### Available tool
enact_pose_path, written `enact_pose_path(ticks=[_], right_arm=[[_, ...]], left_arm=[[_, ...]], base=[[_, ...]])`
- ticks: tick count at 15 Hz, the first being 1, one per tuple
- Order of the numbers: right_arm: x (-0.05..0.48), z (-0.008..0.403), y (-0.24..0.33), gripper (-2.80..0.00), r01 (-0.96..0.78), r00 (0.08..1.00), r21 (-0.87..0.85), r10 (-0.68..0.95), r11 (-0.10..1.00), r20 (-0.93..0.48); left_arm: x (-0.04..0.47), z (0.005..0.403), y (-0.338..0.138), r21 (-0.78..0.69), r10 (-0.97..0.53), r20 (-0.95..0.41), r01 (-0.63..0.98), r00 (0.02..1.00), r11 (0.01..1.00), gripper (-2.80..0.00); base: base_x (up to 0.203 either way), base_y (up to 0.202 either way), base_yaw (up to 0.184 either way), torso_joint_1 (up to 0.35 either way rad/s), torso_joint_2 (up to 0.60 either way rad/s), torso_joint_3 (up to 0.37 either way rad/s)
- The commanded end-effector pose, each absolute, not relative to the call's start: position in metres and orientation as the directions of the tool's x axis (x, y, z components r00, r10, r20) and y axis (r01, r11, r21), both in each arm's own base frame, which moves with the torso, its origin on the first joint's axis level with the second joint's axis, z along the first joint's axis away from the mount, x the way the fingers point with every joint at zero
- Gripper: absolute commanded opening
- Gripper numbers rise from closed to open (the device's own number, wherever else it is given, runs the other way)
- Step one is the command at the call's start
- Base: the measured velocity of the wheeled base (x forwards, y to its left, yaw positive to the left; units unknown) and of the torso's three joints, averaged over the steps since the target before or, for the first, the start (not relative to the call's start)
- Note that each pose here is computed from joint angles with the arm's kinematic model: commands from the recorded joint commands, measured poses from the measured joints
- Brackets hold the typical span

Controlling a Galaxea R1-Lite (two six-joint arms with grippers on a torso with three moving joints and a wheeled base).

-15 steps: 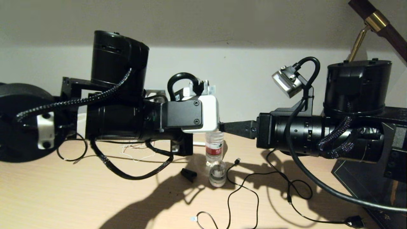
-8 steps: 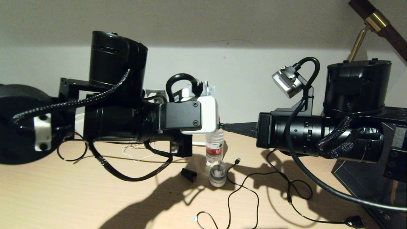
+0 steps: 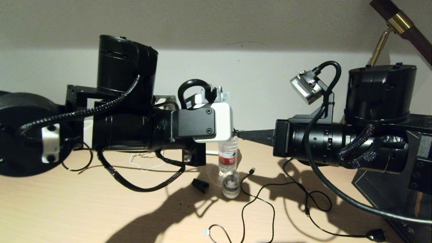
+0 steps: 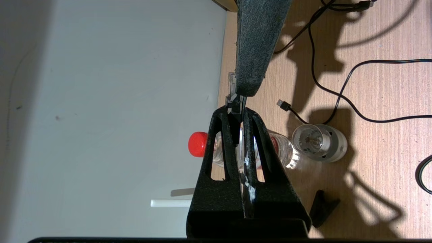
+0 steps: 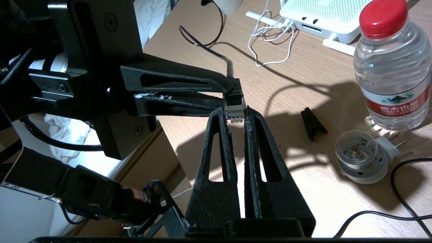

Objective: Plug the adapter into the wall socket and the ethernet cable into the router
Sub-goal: Hand it to the other hand

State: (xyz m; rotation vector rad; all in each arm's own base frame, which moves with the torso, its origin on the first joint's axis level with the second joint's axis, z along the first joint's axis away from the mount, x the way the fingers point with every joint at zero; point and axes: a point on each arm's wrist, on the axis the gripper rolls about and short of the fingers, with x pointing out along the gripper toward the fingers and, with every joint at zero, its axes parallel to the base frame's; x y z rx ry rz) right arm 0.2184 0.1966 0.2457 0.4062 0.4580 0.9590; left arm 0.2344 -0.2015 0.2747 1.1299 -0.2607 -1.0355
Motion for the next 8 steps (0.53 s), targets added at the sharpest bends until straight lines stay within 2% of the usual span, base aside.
enact_pose_path(ticks=[1, 5, 8], right_arm=[[0.218, 0.245, 0.197, -2.8, -0.683, 0.487, 0.524, 0.852, 0.509, -0.193], [0.218, 0.245, 0.196, -2.8, -0.662, 0.505, 0.538, 0.841, 0.522, -0.195], [0.219, 0.247, 0.193, -2.8, -0.578, 0.584, 0.584, 0.788, 0.571, -0.193]], left_arm=[[0.235, 0.275, -0.202, 0.838, -0.787, -0.307, 0.544, 0.536, 0.044, 0.0], [0.233, 0.28, -0.2, 0.851, -0.793, -0.275, 0.521, 0.544, 0.063, 0.0], [0.23, 0.285, -0.187, 0.872, -0.793, -0.215, 0.478, 0.569, 0.106, 0.0]], base=[[0.0, 0.0, 0.0, 0.0, 0.0, 0.0], [0.0, 0.0, 0.0, 0.0, 0.0, 0.0], [0.0, 0.0, 0.0, 0.0, 0.0, 0.0]])
